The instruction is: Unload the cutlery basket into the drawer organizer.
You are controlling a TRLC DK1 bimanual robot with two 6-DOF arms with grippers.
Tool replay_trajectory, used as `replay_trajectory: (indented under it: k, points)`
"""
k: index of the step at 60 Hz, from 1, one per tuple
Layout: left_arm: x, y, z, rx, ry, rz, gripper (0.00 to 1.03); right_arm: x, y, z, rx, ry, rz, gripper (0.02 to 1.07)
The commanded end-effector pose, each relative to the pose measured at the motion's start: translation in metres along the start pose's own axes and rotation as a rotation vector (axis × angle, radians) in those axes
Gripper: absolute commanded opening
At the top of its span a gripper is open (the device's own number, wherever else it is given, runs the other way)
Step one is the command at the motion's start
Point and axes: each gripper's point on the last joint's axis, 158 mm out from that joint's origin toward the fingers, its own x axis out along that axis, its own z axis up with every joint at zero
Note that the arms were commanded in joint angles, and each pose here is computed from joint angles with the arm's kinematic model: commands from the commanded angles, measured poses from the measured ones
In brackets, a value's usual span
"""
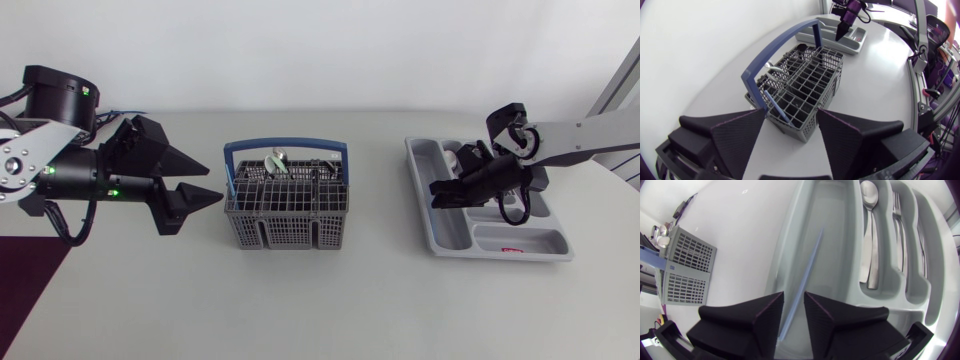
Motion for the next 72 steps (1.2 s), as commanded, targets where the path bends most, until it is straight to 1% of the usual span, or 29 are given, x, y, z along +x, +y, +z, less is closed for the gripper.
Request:
replay_trajectory:
  k: [1,3,7,14,22,23,26,32,40,44,48,56,59,60,63,64,65,66,67,72]
  points:
    - [0.005,-0.003,-0.007,0.028,-0.009,0.000,0.85,-0.007,0.000,0.011,0.006,-0.038,-0.011,0.73]
    - [0.006,-0.001,-0.007,0.033,-0.018,0.006,0.85,-0.013,0.003,0.011,-0.007,-0.052,-0.012,0.78]
    - [0.011,0.002,-0.007,0.033,-0.030,0.015,0.85,-0.026,0.013,0.011,-0.040,-0.086,-0.015,0.83]
    - [0.019,0.007,-0.008,0.008,-0.032,0.015,0.85,-0.043,0.024,0.010,-0.069,-0.121,-0.016,0.83]
    - [0.027,0.013,-0.010,-0.050,-0.039,-0.011,0.84,-0.055,0.037,0.009,-0.098,-0.146,-0.008,0.83]
    - [0.027,0.015,-0.010,-0.059,-0.041,-0.013,0.83,-0.056,0.038,0.009,-0.100,-0.147,-0.007,0.83]
    - [0.027,0.019,-0.009,-0.084,-0.057,-0.026,0.73,-0.057,0.041,0.008,-0.106,-0.151,-0.004,0.83]
    - [0.031,0.028,-0.009,-0.131,-0.069,-0.043,0.62,-0.060,0.047,0.006,-0.119,-0.155,0.001,0.83]
    - [0.036,0.031,-0.007,-0.176,-0.087,-0.075,0.61,-0.061,0.057,0.001,-0.135,-0.153,0.014,0.83]
    - [0.039,0.031,-0.006,-0.185,-0.090,-0.086,0.61,-0.062,0.060,0.002,-0.139,-0.155,0.017,0.83]
    - [0.041,0.030,-0.004,-0.189,-0.091,-0.094,0.58,-0.064,0.062,0.003,-0.144,-0.161,0.019,0.83]
    - [0.044,0.029,-0.002,-0.200,-0.097,-0.112,0.58,-0.067,0.068,0.003,-0.154,-0.165,0.025,0.83]
    - [0.045,0.028,-0.001,-0.207,-0.104,-0.120,0.53,-0.067,0.069,0.003,-0.156,-0.166,0.022,0.83]
    - [0.046,0.028,-0.002,-0.210,-0.102,-0.123,0.50,-0.066,0.069,0.002,-0.157,-0.164,0.021,0.83]
    - [0.048,0.028,-0.001,-0.217,-0.104,-0.128,0.44,-0.066,0.069,0.002,-0.158,-0.164,0.019,0.83]
    - [0.048,0.028,-0.001,-0.219,-0.103,-0.129,0.43,-0.066,0.070,0.002,-0.160,-0.164,0.020,0.83]
    - [0.049,0.027,0.000,-0.219,-0.104,-0.133,0.39,-0.066,0.070,0.002,-0.160,-0.164,0.020,0.83]
    - [0.049,0.027,-0.001,-0.220,-0.104,-0.134,0.39,-0.066,0.070,0.002,-0.158,-0.164,0.020,0.83]
    - [0.049,0.026,0.000,-0.222,-0.107,-0.140,0.35,-0.066,0.069,0.002,-0.158,-0.164,0.018,0.83]
    - [0.050,0.027,0.002,-0.225,-0.110,-0.143,0.25,-0.066,0.069,0.002,-0.160,-0.165,0.018,0.83]
